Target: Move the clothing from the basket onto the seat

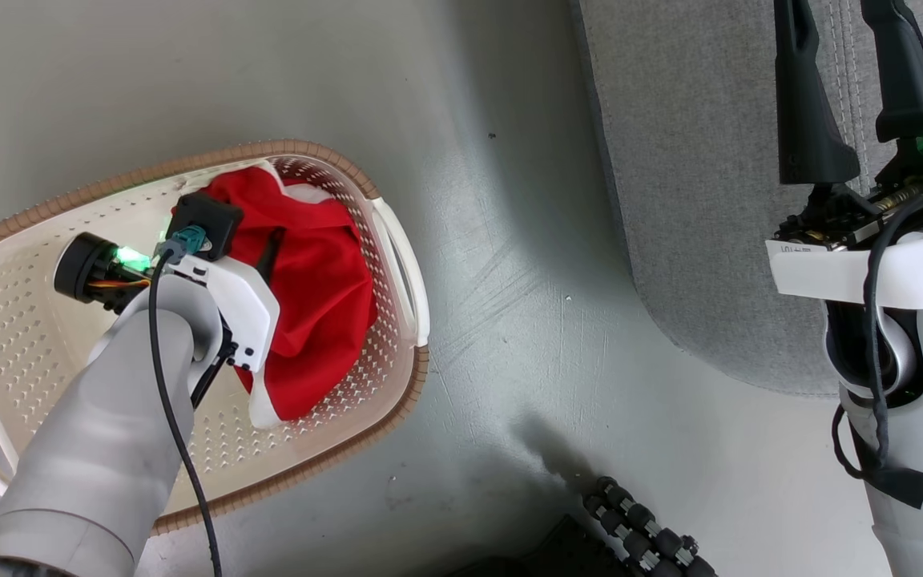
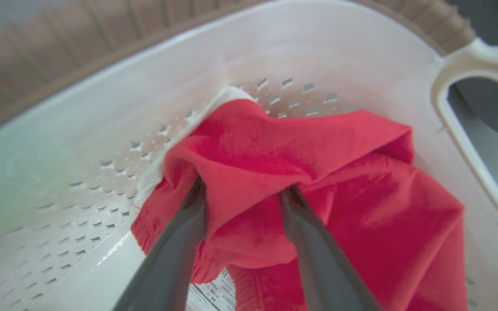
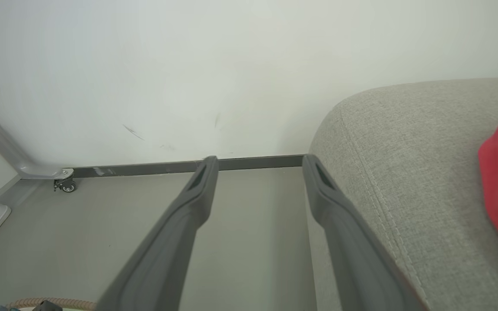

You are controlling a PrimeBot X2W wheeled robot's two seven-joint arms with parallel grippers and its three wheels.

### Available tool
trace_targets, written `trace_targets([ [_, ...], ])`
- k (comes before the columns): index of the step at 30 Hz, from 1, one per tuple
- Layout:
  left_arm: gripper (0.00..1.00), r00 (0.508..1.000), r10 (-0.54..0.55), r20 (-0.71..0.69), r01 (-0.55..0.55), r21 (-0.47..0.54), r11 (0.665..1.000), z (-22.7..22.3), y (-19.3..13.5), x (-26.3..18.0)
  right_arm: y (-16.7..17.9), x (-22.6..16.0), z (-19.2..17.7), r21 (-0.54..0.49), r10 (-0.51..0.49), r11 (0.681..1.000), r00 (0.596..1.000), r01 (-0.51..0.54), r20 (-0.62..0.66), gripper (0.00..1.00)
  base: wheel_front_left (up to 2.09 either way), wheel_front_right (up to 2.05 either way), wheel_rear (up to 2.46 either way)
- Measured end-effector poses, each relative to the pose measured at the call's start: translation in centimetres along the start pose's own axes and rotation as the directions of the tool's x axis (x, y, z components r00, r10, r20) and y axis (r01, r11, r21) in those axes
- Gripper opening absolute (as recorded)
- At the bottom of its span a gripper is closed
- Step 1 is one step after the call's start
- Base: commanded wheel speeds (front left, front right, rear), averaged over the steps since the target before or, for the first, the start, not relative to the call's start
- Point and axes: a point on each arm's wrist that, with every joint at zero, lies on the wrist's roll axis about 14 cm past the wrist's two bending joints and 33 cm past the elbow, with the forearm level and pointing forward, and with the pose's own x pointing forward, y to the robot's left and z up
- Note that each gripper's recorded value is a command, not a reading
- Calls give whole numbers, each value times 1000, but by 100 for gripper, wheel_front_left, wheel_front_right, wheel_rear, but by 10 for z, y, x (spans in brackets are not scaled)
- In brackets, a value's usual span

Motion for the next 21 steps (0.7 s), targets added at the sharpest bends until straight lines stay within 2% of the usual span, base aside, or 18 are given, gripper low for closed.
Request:
trace_targets([
  [21, 0, 999, -1, 35, 1, -3, 1000, 9, -1, -5, -1, 1, 9, 4, -8, 1000, 1000, 8, 24, 100, 0, 0, 0],
])
